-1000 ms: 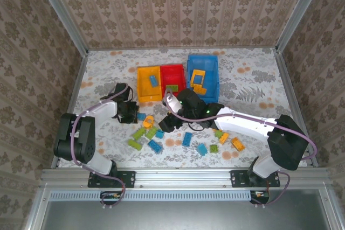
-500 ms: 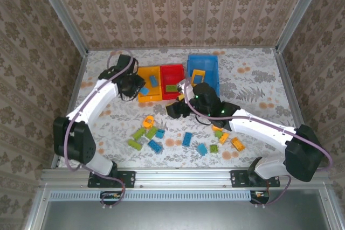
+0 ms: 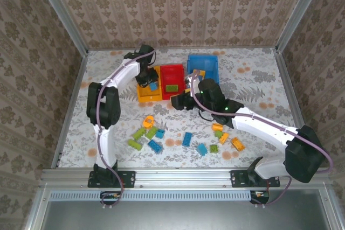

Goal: Sort the legos into containers by color

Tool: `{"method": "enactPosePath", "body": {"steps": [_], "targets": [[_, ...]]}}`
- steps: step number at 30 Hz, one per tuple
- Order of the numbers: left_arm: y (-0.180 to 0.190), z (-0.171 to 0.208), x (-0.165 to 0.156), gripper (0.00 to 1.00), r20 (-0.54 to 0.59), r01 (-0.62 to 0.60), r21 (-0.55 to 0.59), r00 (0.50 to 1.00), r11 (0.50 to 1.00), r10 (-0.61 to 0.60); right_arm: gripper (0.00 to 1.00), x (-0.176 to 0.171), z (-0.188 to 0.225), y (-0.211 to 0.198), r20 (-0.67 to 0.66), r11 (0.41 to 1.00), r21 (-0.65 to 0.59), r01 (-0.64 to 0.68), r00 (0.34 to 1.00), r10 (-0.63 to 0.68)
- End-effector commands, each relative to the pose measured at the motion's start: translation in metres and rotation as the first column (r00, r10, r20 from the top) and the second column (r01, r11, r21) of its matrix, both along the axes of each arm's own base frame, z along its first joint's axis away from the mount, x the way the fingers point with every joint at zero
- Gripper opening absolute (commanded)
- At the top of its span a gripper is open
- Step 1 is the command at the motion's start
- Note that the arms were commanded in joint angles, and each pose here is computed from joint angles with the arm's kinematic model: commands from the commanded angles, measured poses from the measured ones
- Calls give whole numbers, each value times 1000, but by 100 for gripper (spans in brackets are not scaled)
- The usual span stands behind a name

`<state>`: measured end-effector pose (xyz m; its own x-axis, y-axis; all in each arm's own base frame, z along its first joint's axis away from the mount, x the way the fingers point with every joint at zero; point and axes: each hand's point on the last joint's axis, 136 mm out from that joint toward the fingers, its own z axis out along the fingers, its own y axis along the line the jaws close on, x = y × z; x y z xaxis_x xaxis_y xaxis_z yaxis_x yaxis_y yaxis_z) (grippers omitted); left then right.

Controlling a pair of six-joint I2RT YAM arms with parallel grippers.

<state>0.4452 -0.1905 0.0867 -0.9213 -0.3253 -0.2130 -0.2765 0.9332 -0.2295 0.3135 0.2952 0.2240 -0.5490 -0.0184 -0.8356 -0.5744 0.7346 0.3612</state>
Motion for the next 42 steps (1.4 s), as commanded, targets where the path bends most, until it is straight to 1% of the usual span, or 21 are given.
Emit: {"method": "enactPosePath", "body": {"steps": [1, 6, 9, 13, 16, 18, 20, 22, 23, 25, 27, 29, 32, 34, 37, 39, 42], "targets": [[2, 3, 0, 32, -19, 47, 23, 999, 999, -46, 76, -8, -15, -19, -52, 997, -54, 48, 997, -51], [3, 3, -6, 47, -25, 42, 30, 999, 999, -42, 76, -26, -41, -53, -114, 981, -151, 121, 984, -139], [3, 9, -11, 53, -17, 42, 26, 999, 999, -41, 76, -38, -55, -74, -164, 967, -201, 155, 968, -189], [4, 21, -16, 58, 3, 43, 23, 999, 999, -43, 75, -54, -73, -95, -248, 948, -262, 180, 937, -246], [4, 34, -22, 59, 25, 39, 17, 999, 999, -40, 69, -65, -78, -92, -279, 953, -276, 122, 939, -201], [5, 47, -29, 60, 50, 38, 22, 998, 999, -39, 67, -73, -77, -74, -270, 954, -300, 23, 957, -107], [10, 61, -41, 61, 79, 29, 33, 996, 999, -32, 67, -83, -72, -43, -245, 945, -303, -120, 968, 44], [21, 77, -58, 62, 114, 10, 38, 993, 999, -14, 68, -92, -68, -8, -214, 927, -282, -247, 958, 190], [27, 79, -68, 62, 119, 0, 45, 993, 999, -5, 69, -95, -67, 6, -199, 918, -268, -292, 949, 244], [44, 90, -95, 63, 149, -24, 52, 989, 998, 16, 71, -100, -69, 37, -164, 895, -239, -377, 924, 345], [61, 91, -123, 63, 153, -45, 66, 988, 997, 34, 73, -101, -78, 60, -163, 867, -251, -430, 902, 400], [79, 95, -149, 64, 167, -72, 82, 984, 994, 58, 73, -106, -78, 84, -154, 828, -270, -491, 871, 466], [112, 103, -188, 64, 202, -149, 113, 972, 982, 124, 74, -129, -78, 122, -104, 741, -291, -606, 789, 605], [134, 116, -211, 63, 257, -214, 118, 950, 970, 178, 74, -141, -84, 142, -101, 694, -304, -652, 747, 657], [156, 133, -239, 63, 327, -279, 89, 915, 956, 237, 72, -152, -99, 164, -140, 656, -305, -691, 713, 687], [164, 139, -255, 63, 349, -290, 68, 903, 954, 250, 72, -156, -109, 175, -156, 640, -326, -696, 707, 690], [173, 141, -277, 63, 340, -292, 65, 905, 954, 254, 71, -159, -124, 190, -195, 633, -336, -697, 709, 678]]}}
